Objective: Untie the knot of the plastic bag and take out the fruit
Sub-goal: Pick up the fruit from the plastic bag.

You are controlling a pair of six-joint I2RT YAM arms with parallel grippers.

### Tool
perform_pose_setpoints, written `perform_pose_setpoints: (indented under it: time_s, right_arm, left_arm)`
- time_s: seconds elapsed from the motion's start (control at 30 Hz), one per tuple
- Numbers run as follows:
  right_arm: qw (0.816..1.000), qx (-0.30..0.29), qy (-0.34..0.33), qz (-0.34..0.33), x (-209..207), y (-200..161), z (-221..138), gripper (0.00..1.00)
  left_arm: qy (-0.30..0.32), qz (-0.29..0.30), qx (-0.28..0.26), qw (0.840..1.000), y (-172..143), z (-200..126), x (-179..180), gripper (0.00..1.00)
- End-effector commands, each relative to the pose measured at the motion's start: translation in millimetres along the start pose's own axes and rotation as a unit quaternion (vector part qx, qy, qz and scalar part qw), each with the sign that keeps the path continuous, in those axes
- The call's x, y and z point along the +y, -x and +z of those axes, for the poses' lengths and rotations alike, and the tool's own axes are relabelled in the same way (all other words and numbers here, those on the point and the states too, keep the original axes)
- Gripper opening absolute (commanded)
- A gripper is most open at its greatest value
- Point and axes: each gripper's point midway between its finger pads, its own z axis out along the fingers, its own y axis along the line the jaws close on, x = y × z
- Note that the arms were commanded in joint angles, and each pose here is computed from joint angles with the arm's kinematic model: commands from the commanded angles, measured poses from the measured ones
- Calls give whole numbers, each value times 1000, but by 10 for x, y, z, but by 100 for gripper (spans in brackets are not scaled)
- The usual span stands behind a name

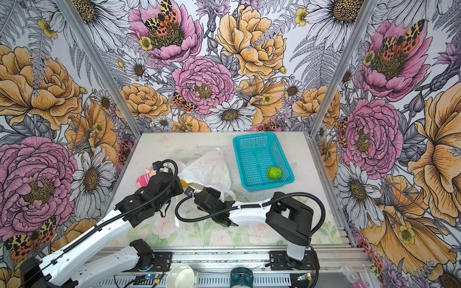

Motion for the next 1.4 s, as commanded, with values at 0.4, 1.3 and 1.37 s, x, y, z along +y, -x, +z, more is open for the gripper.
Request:
perform_pose_setpoints:
  time_s: [0.4,1.3,1.37]
  right_arm:
    - [991,109,-57,47,-310,-378,622,50]
    - [974,127,5,189,-367,-710,1039,48]
    - [973,122,9,194,-382,-666,981,44]
  left_arm:
    - [-1,5,-3,1000,5,14,19,0]
    - [-6,8,9,1000,-39,49,-21,0]
    - [-4,8,7,1000,-33,50,-15,0]
